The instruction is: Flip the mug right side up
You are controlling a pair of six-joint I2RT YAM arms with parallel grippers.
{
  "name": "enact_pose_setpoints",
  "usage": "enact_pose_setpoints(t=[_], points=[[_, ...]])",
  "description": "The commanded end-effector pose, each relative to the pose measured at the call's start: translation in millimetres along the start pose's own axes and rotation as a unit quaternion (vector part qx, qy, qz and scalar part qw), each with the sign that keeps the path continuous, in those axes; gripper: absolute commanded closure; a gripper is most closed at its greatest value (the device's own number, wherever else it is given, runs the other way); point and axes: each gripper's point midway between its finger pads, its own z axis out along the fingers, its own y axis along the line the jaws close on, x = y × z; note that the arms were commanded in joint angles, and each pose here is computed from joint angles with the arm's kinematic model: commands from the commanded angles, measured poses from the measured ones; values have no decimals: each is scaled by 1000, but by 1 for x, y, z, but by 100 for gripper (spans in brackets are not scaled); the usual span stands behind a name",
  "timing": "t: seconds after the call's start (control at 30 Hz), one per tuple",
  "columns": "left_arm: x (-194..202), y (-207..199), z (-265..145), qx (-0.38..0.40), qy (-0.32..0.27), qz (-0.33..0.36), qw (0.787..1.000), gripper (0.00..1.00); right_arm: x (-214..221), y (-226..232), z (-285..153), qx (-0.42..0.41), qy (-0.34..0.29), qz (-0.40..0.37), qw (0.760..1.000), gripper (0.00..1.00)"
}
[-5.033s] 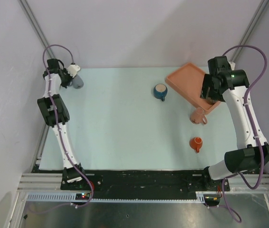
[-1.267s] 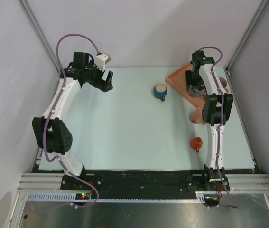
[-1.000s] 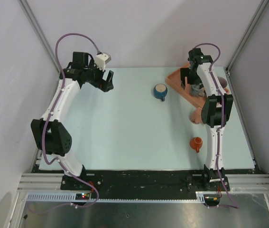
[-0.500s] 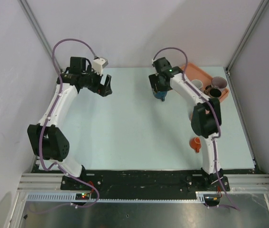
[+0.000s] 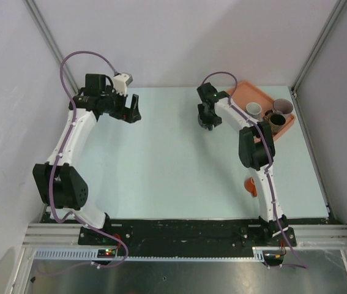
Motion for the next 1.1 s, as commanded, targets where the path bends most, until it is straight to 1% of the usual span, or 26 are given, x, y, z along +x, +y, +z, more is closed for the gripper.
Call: enact_pose_setpoints(t=[0.0,0.07,0.1,0.23,0.37,0.43,0.47,0.5,0.53,0.6,0.67,0.73,0.8,0.83,0.9,0.93,1.0,1.03,1.07], points=[[-13,-7,-14,1,-26,1,1000,1,-29,2,7,-23,-37,16,999,56],[-13,-6,-15,-2,-27,4,1000,0,-28,0,11,-26,-29,20,999,66],[-14,-5,-16,-3,-28,6,1000,0,-30,-3,11,-27,-27,25,999,68],[-20,-3,-21,-6,-38,11,999,0,-30,-10,13,-40,-18,42,998,68],[-24,-3,-23,-5,-43,14,999,0,-32,-17,20,-43,-21,44,998,71],[-24,-5,-24,-3,-44,14,999,0,-33,-19,24,-41,-22,44,998,79],[-25,-5,-24,-2,-45,14,999,0,-35,-21,24,-37,-24,44,998,90],[-24,-6,-25,-1,-46,15,999,0,-36,-23,23,-34,-26,43,998,95],[-24,-8,-25,5,-46,18,999,0,-38,-23,20,-35,-29,40,998,97],[-22,-18,-27,32,-50,36,998,2,-43,-20,5,-51,-37,37,997,99],[-17,-32,-29,68,-56,61,994,4,-47,-8,-21,-93,-44,44,994,100],[-12,-40,-31,95,-58,91,990,5,-53,4,-56,-143,-58,55,986,100],[-6,-42,-34,104,-53,144,983,5,-55,14,-93,-177,-76,61,979,100],[1,-43,-39,108,-45,188,975,5,-58,17,-114,-188,-92,62,976,100],[19,-42,-51,115,-20,295,948,4,-57,25,-151,-217,-111,68,967,100],[25,-40,-56,111,-14,354,929,3,-53,30,-164,-236,-113,76,962,100],[35,-40,-68,102,-16,452,886,2,-49,42,-197,-291,-126,90,944,100],[34,-43,-73,100,-23,488,867,2,-49,49,-218,-323,-138,93,932,100],[30,-48,-77,101,-37,512,852,4,-45,56,-231,-349,-137,101,922,100]])
